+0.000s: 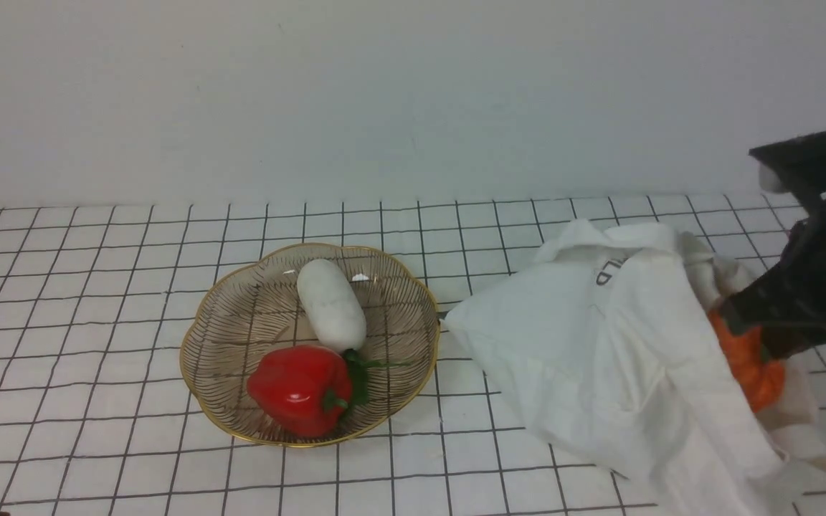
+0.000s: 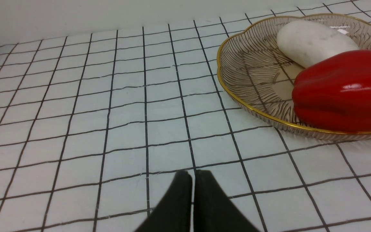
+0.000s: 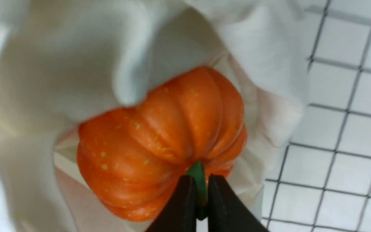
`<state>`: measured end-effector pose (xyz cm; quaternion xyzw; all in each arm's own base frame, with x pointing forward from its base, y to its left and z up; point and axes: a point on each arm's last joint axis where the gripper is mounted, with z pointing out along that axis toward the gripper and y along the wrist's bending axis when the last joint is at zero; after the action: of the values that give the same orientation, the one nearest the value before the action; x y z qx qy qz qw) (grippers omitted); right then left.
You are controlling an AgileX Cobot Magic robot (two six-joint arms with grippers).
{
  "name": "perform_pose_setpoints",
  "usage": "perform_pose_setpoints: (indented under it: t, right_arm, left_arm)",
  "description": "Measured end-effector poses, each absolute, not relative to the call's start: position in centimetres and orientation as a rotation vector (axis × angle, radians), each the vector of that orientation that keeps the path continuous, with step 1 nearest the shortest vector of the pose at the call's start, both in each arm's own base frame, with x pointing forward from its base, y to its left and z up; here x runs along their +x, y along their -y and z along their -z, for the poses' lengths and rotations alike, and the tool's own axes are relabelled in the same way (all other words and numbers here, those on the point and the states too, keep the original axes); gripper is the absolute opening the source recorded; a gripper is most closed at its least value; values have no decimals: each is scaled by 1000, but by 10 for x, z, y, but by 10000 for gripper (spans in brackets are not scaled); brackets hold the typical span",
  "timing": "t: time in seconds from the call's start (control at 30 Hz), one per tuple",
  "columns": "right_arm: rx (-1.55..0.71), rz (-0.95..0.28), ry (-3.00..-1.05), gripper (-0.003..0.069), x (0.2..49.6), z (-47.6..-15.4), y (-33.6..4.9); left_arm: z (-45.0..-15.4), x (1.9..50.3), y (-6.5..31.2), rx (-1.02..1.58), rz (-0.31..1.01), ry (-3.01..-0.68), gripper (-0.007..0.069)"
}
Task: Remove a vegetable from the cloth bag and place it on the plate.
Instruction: Use the right arm to grab a pumpkin from the bag, then use the right arm to put the pumpkin into the empty plate on the left
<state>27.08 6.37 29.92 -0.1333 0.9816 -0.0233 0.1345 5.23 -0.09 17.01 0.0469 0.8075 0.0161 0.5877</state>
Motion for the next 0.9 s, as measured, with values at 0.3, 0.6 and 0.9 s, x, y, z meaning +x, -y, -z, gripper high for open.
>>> perform_pose_setpoints:
  t: [0.3,0.6,0.9]
  right_arm:
    - [-360,58,-2710,16,248,-338,-57]
    - [-339,31,-2620,15,225,-362,-51]
    - [-298,-108,-2454,16,214,-416,-55]
  left_arm:
    - [-170,52,1,109,-37,-1882,-8]
    - [-170,52,1,109,-37,-1882,-8]
    - [-170,52,1,109,-37,-1882,-8]
